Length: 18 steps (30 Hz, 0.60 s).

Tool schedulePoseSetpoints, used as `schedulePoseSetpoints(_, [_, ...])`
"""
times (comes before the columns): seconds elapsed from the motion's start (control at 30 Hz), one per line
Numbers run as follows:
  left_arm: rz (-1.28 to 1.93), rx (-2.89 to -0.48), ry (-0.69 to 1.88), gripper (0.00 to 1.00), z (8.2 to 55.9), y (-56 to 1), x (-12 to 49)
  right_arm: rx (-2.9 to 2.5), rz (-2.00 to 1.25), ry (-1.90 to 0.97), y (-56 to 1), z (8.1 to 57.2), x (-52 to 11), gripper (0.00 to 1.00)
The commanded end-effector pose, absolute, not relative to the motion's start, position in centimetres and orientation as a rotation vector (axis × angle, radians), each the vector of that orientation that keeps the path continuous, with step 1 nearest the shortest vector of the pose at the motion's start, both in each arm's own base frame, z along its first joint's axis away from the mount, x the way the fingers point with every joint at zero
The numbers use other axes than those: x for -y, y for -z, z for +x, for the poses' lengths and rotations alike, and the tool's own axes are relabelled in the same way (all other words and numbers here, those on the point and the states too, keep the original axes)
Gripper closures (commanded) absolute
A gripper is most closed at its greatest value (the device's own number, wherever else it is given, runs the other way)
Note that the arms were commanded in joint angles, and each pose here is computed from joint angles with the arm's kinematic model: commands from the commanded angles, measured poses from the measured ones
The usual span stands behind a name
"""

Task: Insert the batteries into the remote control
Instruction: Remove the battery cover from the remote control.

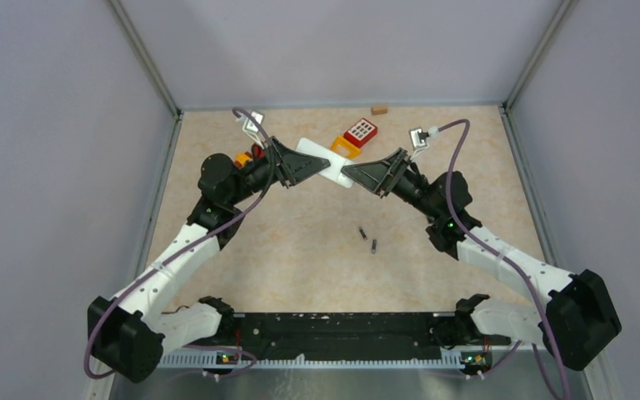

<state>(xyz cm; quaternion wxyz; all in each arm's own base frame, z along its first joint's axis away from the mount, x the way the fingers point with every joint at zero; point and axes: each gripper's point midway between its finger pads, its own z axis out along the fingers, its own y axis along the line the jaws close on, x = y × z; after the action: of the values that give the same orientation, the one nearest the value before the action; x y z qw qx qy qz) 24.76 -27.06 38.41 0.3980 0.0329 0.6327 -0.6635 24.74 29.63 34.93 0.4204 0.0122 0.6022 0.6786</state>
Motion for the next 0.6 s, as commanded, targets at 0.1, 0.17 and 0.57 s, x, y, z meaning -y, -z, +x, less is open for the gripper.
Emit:
schedulePoseSetpoints(0.1, [0.204, -1.519, 1.694, 1.00, 23.7, -41.6, 26.3, -1.516, -0.028, -1.635, -35.6, 24.7, -29.6, 0.51])
schedulePoseSetpoints(0.17, [0.200, -1.516, 1.699, 1.00, 23.6, -41.8, 26.1, -1.522, -0.042, -1.638, -35.2, 24.5, -29.7, 0.61])
schedulePoseSetpoints(0.57, [0.207, -1.511, 1.784, 1.00, 22.6, -43.0, 25.7, -1.492, -0.242, -1.687, -34.1, 22.4, -30.4, 0.92])
